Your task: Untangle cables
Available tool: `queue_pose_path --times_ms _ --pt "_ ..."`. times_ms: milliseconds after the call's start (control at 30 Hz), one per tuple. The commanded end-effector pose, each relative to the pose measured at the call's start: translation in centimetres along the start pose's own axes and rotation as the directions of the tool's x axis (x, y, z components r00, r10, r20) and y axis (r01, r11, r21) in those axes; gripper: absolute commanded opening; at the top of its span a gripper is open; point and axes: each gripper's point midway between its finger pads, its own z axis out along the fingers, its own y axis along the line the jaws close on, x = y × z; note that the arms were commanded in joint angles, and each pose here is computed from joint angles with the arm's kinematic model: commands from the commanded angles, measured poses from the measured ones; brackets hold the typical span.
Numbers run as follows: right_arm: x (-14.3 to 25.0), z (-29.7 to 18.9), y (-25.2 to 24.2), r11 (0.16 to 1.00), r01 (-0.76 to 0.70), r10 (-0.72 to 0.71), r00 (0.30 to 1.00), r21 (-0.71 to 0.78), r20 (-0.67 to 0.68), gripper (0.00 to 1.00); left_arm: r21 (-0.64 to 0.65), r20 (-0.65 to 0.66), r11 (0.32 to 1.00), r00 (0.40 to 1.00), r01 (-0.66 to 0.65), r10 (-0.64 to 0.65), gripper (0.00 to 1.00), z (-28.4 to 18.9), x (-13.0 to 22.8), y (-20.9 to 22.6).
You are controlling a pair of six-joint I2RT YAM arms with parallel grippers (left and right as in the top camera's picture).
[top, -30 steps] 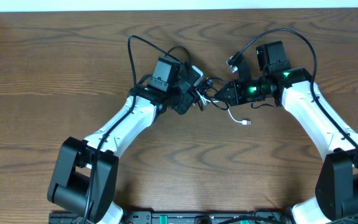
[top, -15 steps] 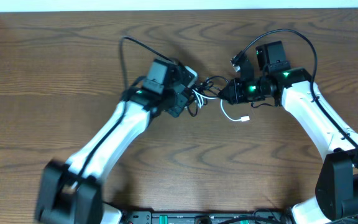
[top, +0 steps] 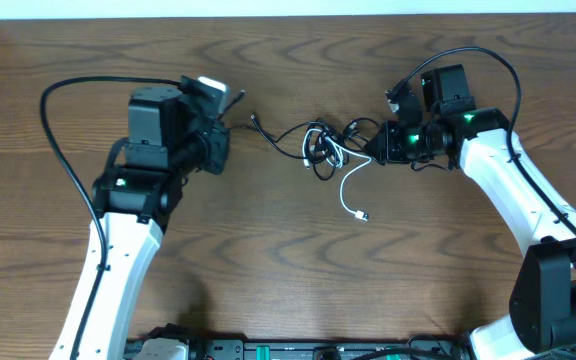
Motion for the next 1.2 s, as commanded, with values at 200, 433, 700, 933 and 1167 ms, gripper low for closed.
queue_pose_path --times_ms 200,433,700,933,1167 --pt "0.1 -0.3 0.4 1.0 -0.009 0.009 1.0 -0.01 -0.004 0.01 -0.199 0.177 0.907 0.924 0.37 -0.338 0.73 -0.3 -2.5 6.7" --pt "0.1 -0.3 0.4 1.0 -0.009 0.009 1.0 -0.01 -0.003 0.01 0.294 0.169 0.918 0.93 0.267 -0.325 0.73 0.1 -6.2 -2.2" --pt "0.2 -0.3 0.5 1.0 -0.009 0.008 1.0 -0.017 -0.006 0.01 0.427 -0.065 0.859 0.958 0.281 -0.281 0.72 6.3 -2.1 -8.2" --pt "0.2 -0.3 0.5 1.0 -0.009 0.008 1.0 -0.017 -0.006 0.01 0.474 -0.256 0.772 0.906 0.423 -0.339 0.73 11.1 1.4 -11.2" --pt "0.2 -0.3 0.5 1.0 -0.009 0.008 1.0 -0.017 -0.006 0.01 0.312 -0.439 0.503 0.592 0.806 -0.676 0.72 14.7 1.8 -11.0"
